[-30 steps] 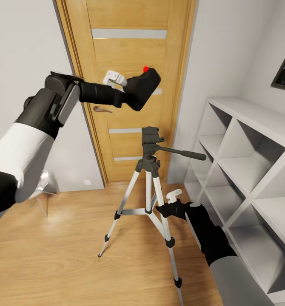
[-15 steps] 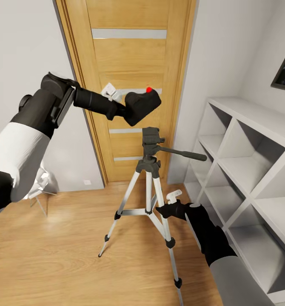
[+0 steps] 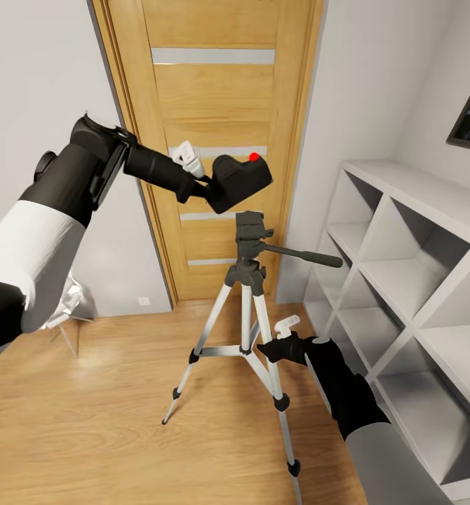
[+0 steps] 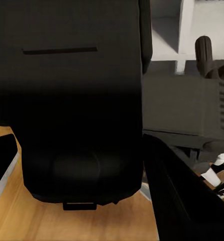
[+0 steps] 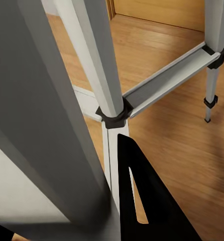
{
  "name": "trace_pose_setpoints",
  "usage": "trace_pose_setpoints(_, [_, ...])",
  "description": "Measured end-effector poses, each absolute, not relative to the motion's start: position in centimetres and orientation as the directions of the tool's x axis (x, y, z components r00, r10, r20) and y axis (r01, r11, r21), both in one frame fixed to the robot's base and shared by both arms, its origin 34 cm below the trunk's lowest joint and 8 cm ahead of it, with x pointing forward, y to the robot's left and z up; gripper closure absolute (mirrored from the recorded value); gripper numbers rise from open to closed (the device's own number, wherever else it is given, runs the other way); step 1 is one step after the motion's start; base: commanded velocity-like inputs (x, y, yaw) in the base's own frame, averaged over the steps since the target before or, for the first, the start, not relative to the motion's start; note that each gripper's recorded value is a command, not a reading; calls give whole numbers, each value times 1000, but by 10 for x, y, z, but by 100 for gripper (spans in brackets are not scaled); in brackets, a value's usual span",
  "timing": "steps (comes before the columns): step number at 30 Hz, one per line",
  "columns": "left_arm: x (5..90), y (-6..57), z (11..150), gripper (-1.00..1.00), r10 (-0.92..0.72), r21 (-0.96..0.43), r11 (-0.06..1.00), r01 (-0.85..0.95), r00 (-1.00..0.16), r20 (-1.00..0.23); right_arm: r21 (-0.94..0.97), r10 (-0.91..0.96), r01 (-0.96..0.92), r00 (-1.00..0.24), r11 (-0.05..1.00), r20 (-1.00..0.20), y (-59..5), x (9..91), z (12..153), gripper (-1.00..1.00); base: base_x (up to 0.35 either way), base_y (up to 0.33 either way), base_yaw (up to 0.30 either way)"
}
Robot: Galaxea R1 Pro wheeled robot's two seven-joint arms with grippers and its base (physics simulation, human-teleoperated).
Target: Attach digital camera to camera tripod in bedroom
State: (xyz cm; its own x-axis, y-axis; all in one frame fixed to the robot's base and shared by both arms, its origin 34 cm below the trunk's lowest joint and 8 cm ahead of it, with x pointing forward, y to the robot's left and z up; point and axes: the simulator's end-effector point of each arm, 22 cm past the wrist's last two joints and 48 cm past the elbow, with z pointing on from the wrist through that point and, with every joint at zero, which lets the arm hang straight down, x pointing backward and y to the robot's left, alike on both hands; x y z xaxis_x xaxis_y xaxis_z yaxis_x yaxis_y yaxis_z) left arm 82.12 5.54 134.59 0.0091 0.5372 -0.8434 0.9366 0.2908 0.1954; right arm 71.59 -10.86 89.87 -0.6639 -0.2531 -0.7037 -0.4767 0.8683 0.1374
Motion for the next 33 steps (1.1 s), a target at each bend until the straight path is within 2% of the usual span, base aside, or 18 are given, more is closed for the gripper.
trace_pose_setpoints(12, [787, 28, 1355, 100, 537, 195, 160, 968, 81, -840, 138, -252, -476, -664, 869, -704, -108, 716, 899, 100, 0, 0, 0])
trace_pose_setpoints(33, [787, 33, 1357, 100, 552, 198, 183, 963, 66, -831, 140, -248, -472, -666, 871, -704, -108, 716, 899, 100, 0, 0, 0])
